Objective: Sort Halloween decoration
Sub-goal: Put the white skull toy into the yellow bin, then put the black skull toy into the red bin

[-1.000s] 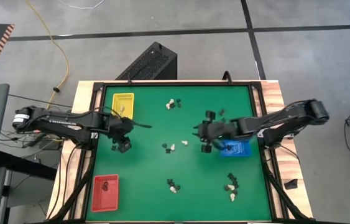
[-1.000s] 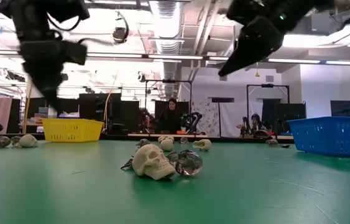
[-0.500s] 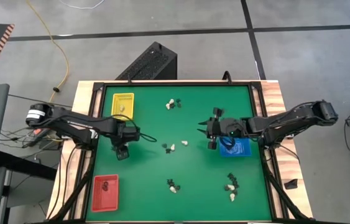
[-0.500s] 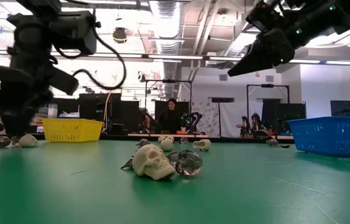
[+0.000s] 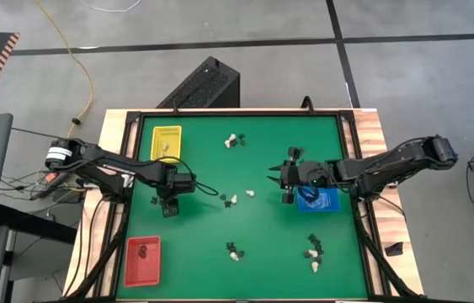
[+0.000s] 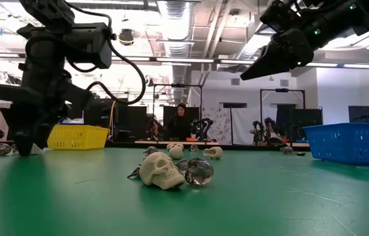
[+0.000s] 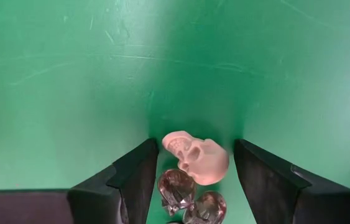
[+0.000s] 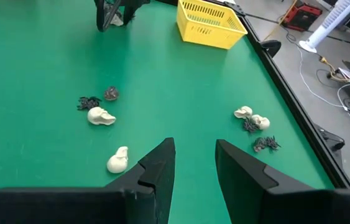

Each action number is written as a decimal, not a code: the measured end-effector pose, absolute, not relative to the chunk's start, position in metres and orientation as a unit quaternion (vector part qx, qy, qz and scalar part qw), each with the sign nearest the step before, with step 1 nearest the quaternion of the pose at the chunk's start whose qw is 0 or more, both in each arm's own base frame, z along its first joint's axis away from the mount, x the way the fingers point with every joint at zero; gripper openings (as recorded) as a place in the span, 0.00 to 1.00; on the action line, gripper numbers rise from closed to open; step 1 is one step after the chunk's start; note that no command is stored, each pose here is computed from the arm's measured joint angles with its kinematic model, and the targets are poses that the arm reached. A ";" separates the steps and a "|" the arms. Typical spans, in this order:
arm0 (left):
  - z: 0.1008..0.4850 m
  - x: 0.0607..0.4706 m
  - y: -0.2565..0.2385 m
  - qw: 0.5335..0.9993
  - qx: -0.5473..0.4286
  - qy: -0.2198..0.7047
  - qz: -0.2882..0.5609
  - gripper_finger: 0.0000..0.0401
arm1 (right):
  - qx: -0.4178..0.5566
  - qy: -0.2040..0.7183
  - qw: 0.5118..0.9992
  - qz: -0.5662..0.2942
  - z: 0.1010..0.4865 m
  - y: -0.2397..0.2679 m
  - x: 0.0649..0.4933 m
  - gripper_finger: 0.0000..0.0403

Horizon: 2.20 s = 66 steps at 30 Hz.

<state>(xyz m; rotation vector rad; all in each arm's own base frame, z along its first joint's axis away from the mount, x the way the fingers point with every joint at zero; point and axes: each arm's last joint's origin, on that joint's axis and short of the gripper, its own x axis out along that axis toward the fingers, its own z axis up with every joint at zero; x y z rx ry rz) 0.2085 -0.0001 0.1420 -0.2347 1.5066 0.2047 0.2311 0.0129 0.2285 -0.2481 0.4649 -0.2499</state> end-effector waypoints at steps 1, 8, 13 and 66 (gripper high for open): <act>0.142 0.209 0.000 0.719 -0.106 0.680 0.093 0.51 | -0.122 0.229 0.958 -0.123 0.228 0.013 0.231 0.36; 0.142 0.208 0.000 0.720 -0.106 0.680 0.092 0.47 | -0.122 0.230 0.958 -0.123 0.228 0.013 0.231 0.36; 0.142 0.208 0.000 0.719 -0.107 0.680 0.093 0.34 | -0.122 0.230 0.958 -0.123 0.228 0.013 0.231 0.36; 0.237 0.194 0.143 0.752 -0.100 0.580 0.297 0.50 | -0.061 0.205 0.967 -0.137 0.231 0.013 0.233 0.36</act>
